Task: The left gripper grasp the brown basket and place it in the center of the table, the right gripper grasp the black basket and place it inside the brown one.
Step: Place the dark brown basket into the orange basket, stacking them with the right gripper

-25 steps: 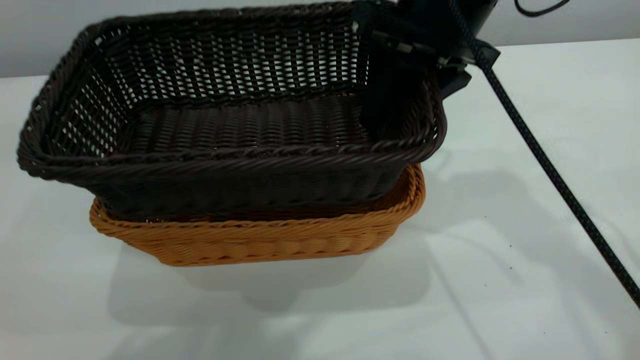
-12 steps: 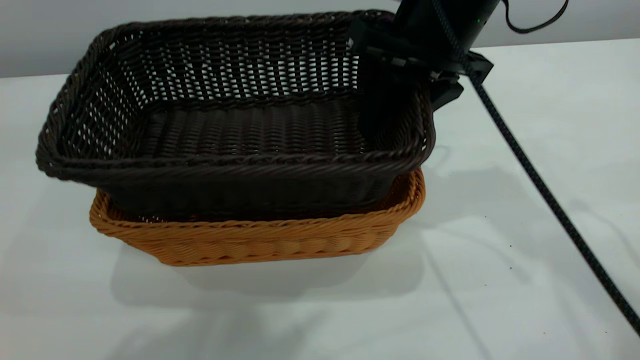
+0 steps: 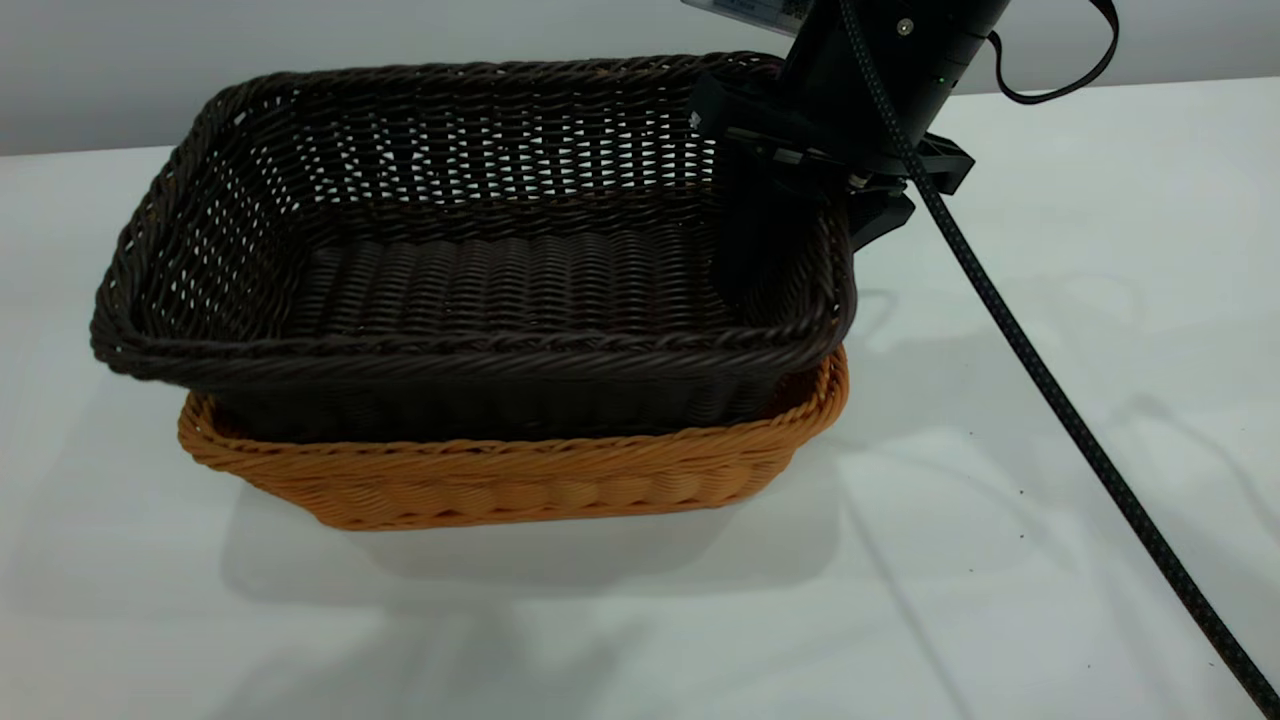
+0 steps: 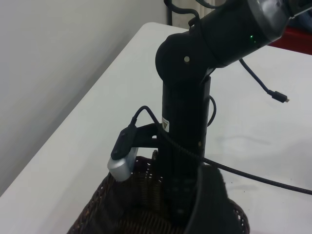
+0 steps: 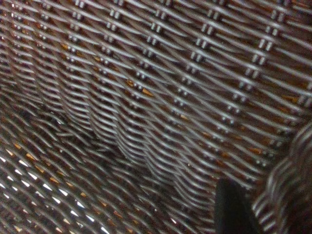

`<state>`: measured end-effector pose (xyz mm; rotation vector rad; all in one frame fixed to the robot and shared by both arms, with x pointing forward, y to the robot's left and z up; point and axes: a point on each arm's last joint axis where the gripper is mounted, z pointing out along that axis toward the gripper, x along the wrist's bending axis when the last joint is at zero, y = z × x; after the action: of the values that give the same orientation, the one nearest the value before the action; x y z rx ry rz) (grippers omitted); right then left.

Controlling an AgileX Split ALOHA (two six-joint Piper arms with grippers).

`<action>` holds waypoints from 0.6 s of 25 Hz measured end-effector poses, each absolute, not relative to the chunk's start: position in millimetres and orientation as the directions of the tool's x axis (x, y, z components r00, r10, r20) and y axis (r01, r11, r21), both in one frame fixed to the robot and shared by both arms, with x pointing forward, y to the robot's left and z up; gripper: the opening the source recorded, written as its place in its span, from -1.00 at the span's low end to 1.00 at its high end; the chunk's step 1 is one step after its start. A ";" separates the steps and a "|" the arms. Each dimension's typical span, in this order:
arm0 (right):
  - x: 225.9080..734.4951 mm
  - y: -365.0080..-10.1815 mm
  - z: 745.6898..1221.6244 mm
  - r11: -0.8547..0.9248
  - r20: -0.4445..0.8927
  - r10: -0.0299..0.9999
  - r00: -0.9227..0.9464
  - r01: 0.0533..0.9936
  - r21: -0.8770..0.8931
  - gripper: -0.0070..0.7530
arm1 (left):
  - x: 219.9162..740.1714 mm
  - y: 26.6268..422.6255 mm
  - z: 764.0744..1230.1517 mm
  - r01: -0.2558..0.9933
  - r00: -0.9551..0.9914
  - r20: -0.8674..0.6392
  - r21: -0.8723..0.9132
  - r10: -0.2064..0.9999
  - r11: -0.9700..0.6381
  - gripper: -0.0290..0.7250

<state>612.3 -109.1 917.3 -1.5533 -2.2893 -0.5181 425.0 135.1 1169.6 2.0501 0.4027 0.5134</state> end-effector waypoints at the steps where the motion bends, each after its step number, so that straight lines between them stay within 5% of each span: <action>1: 612.2 -109.2 917.3 0.349 0.457 0.812 -0.362 0.930 0.117 -0.23 | 425.0 135.1 1169.5 0.076 0.857 0.197 0.865 0.476 -0.495 0.21; 10: 611.7 -109.2 917.3 0.355 0.459 0.810 -0.366 0.928 0.115 -0.22 | 425.0 135.1 1169.5 0.076 0.858 0.196 0.865 0.475 -0.496 0.21; 15: 610.7 -108.6 918.2 0.362 0.469 0.802 -0.370 0.925 0.112 0.15 | 425.0 135.1 1169.5 0.076 0.858 0.196 0.865 0.475 -0.496 0.21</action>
<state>610.7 -108.6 918.2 -1.5196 -2.2946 -0.5171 425.0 135.1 1169.5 2.0514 0.4021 0.5139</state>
